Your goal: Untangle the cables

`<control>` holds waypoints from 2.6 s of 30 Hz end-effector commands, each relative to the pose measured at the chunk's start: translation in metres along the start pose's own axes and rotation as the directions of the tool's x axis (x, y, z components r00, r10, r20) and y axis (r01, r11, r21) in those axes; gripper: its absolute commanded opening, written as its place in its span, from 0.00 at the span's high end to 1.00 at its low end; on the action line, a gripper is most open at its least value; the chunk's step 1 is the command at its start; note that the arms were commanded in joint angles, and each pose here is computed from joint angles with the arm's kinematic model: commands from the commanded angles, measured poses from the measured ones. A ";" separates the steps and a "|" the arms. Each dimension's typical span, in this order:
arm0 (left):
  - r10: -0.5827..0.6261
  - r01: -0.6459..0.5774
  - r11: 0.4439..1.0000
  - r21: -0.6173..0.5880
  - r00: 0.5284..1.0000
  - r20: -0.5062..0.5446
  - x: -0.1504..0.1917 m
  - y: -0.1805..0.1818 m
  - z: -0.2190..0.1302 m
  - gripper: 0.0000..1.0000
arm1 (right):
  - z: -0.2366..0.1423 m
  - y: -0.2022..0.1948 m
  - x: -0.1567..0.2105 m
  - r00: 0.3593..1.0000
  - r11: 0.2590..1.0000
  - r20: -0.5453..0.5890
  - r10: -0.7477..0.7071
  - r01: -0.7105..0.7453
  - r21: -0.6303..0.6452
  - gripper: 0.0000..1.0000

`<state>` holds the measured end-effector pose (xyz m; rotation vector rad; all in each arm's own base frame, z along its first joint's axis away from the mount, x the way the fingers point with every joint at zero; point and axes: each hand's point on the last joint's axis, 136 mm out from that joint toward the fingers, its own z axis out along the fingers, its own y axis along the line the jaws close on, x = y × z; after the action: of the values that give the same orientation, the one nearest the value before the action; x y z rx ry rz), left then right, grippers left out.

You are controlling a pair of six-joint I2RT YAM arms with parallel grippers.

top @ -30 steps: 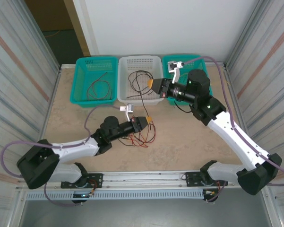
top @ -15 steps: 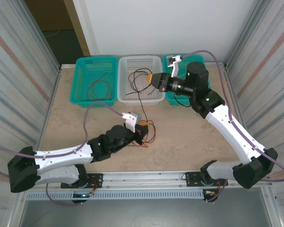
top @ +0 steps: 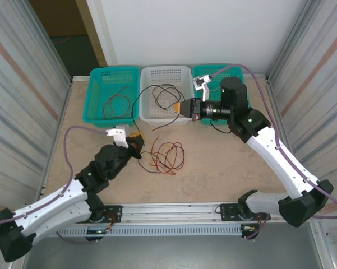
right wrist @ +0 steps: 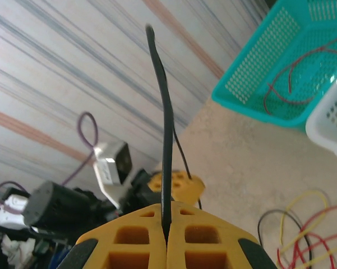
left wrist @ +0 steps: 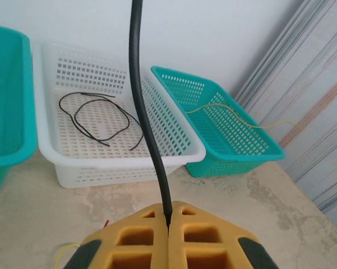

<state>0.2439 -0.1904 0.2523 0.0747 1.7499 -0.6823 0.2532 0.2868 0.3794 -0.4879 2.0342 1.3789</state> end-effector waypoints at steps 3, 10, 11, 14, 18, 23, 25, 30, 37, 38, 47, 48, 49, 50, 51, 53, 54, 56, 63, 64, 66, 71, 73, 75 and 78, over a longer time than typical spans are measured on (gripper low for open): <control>0.071 -0.071 0.995 -0.069 0.998 -0.004 -0.004 0.014 -0.007 1.00 | -0.002 -0.003 0.017 0.998 0.999 -0.054 -0.032 0.034 0.036 1.00; -0.021 0.009 0.992 -0.123 0.995 -0.094 0.018 0.024 -0.003 0.33 | 0.002 0.008 -0.022 0.994 0.994 0.031 -0.102 0.100 0.054 1.00; -0.037 0.022 0.990 -0.143 0.994 -0.101 0.020 0.028 -0.004 0.27 | 0.002 0.006 -0.028 0.993 0.991 0.040 -0.111 0.108 0.075 1.00; -0.075 0.054 0.979 -0.195 0.991 -0.107 0.023 0.038 -0.009 0.16 | 0.002 0.008 -0.046 0.987 0.984 0.072 -0.146 0.138 0.110 1.00; -0.127 0.098 0.962 -0.256 0.987 -0.101 0.027 0.054 -0.019 0.13 | 0.003 0.004 -0.074 0.976 0.975 0.125 -0.180 0.160 0.155 0.98; -0.225 0.177 0.921 -0.347 0.969 -0.102 0.040 0.080 -0.030 0.13 | 0.009 -0.015 -0.120 0.954 0.967 0.219 -0.202 0.159 0.202 0.98; -0.285 0.226 0.899 -0.375 0.952 -0.111 0.048 0.091 -0.033 0.15 | 0.016 -0.022 -0.141 0.947 0.969 0.248 -0.203 0.157 0.193 0.97; -0.431 0.358 0.862 -0.358 0.890 -0.149 0.062 0.101 -0.035 0.20 | 0.053 -0.057 -0.175 0.953 0.971 0.247 -0.176 0.128 0.200 0.95; -0.442 0.366 0.852 -0.374 0.886 -0.140 0.060 0.108 -0.046 0.16 | 0.092 -0.163 -0.145 0.987 0.934 0.158 -0.010 -0.048 0.353 0.67; -0.438 0.363 0.851 -0.379 0.889 -0.134 0.059 0.109 -0.048 0.16 | 0.089 -0.175 -0.135 0.987 0.923 0.161 0.000 -0.062 0.381 0.64; -0.435 0.342 0.832 -0.436 0.891 -0.130 0.052 0.115 -0.059 0.11 | 0.037 -0.190 -0.015 0.999 0.814 0.040 0.009 -0.031 0.580 0.37; -0.437 0.345 0.834 -0.431 0.890 -0.133 0.050 0.114 -0.058 0.11 | 0.032 -0.183 0.000 1.000 0.797 0.009 -0.013 0.005 0.603 0.37; -0.438 0.346 0.834 -0.430 0.889 -0.133 0.048 0.112 -0.058 0.11 | 0.028 -0.178 0.012 0.999 0.783 -0.018 -0.028 0.034 0.621 0.36; -0.436 0.346 0.835 -0.427 0.890 -0.132 0.045 0.111 -0.057 0.11 | 0.026 -0.171 0.028 0.998 0.771 -0.050 -0.042 0.064 0.634 0.35; -0.431 0.340 0.836 -0.431 0.893 -0.130 0.041 0.110 -0.056 0.10 | 0.025 -0.166 0.042 0.996 0.766 -0.075 -0.048 0.085 0.638 0.34; -0.420 0.325 0.829 -0.455 0.899 -0.123 0.030 0.111 -0.059 0.10 | 0.025 -0.160 0.068 0.993 0.764 -0.118 -0.030 0.099 0.637 0.33; -0.415 0.319 0.824 -0.469 0.903 -0.114 0.024 0.112 -0.062 0.10 | 0.027 -0.158 0.079 0.990 0.765 -0.139 -0.019 0.104 0.636 0.33; -0.404 0.315 0.818 -0.480 0.910 -0.091 0.009 0.111 -0.067 0.09 | 0.033 -0.159 0.108 0.981 0.753 -0.193 -0.001 0.128 0.645 0.33; -0.381 0.312 0.838 -0.447 0.922 -0.071 -0.022 0.099 -0.070 0.08 | 0.059 -0.180 0.180 0.945 0.715 -0.289 0.150 0.098 0.692 0.33; -0.383 0.310 0.837 -0.451 0.921 -0.077 -0.022 0.099 -0.070 0.08 | 0.064 -0.182 0.187 0.939 0.717 -0.295 0.174 0.085 0.692 0.34; -0.396 0.316 0.838 -0.445 0.913 -0.097 -0.018 0.096 -0.067 0.08 | 0.072 -0.187 0.197 0.929 0.711 -0.302 0.214 0.064 0.701 0.36; -0.447 0.352 0.846 -0.400 0.878 -0.174 -0.001 0.085 -0.054 0.10 | 0.085 -0.200 0.215 0.904 0.690 -0.323 0.278 0.046 0.722 0.42; -0.457 0.355 0.848 -0.394 0.866 -0.202 0.007 0.083 -0.051 0.11 | 0.085 -0.208 0.220 0.897 0.666 -0.323 0.301 0.045 0.744 0.44; -0.459 0.354 0.849 -0.393 0.861 -0.216 0.011 0.083 -0.050 0.11 | 0.086 -0.214 0.225 0.887 0.654 -0.324 0.328 0.034 0.755 0.48; -0.457 0.353 0.851 -0.388 0.862 -0.220 0.013 0.083 -0.050 0.11 | 0.090 -0.221 0.233 0.875 0.641 -0.328 0.357 0.026 0.767 0.55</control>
<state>0.2307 -0.0986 0.2151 -0.4768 2.1928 -0.6547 0.2399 0.2889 0.0455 -0.2926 2.8413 0.3552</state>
